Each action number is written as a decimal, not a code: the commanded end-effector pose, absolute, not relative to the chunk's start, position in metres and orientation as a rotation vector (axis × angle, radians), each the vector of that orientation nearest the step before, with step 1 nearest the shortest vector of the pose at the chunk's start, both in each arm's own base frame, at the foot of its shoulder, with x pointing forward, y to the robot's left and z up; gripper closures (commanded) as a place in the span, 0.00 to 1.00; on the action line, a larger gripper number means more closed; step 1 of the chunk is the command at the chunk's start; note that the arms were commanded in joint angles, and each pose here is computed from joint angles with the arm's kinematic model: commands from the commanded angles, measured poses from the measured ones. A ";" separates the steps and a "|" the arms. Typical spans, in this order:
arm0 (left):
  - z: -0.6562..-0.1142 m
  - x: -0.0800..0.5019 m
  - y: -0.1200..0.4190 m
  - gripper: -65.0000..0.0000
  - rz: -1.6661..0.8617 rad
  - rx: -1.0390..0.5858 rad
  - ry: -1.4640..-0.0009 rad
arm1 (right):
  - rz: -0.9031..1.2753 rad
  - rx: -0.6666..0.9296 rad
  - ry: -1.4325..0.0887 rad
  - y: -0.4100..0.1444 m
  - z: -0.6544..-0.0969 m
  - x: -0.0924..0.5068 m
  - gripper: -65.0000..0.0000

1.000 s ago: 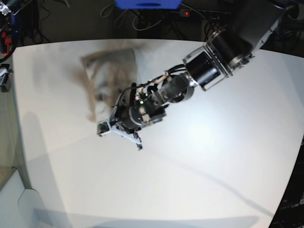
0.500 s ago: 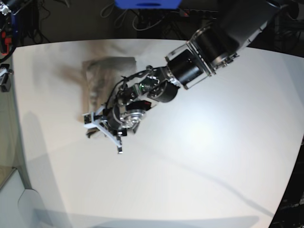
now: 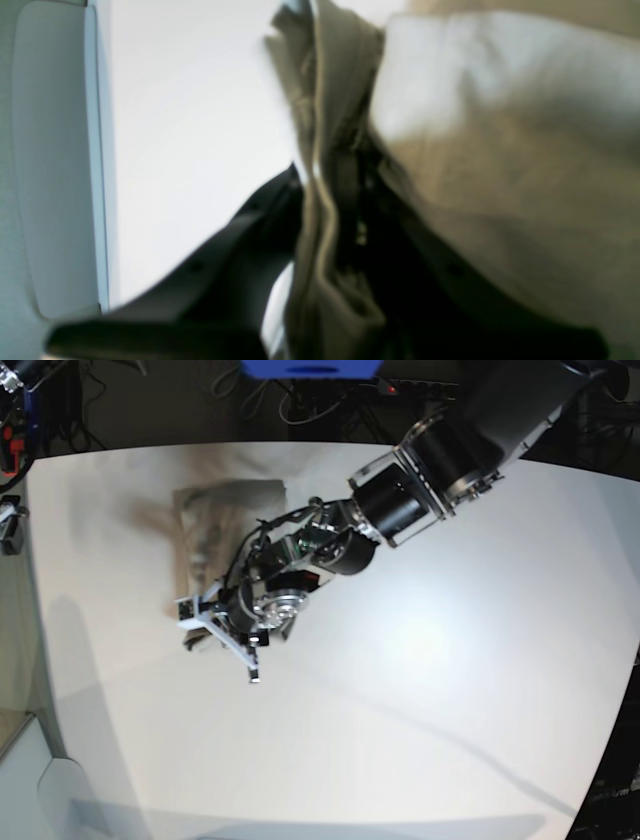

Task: Layout the t-shirt on the table in an organized manner, then fold the t-shirt properly

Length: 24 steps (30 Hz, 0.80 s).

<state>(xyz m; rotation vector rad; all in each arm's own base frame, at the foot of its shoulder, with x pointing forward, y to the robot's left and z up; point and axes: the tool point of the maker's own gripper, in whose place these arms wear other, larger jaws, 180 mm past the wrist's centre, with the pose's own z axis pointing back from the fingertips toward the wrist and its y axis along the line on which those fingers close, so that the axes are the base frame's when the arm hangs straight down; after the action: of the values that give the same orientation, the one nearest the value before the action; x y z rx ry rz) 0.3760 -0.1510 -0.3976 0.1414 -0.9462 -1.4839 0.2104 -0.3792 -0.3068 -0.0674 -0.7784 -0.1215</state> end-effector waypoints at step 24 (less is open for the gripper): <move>-0.307 0.432 -0.152 0.37 -1.294 0.151 -1.177 | -0.103 -0.068 -0.829 -0.377 -0.296 0.219 0.47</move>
<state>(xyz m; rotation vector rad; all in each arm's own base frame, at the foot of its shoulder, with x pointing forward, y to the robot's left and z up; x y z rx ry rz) 0.4217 -0.1427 -0.3336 0.1430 -1.1005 -1.3082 0.2119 -0.3716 -0.3121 -0.0443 -0.7790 -0.1292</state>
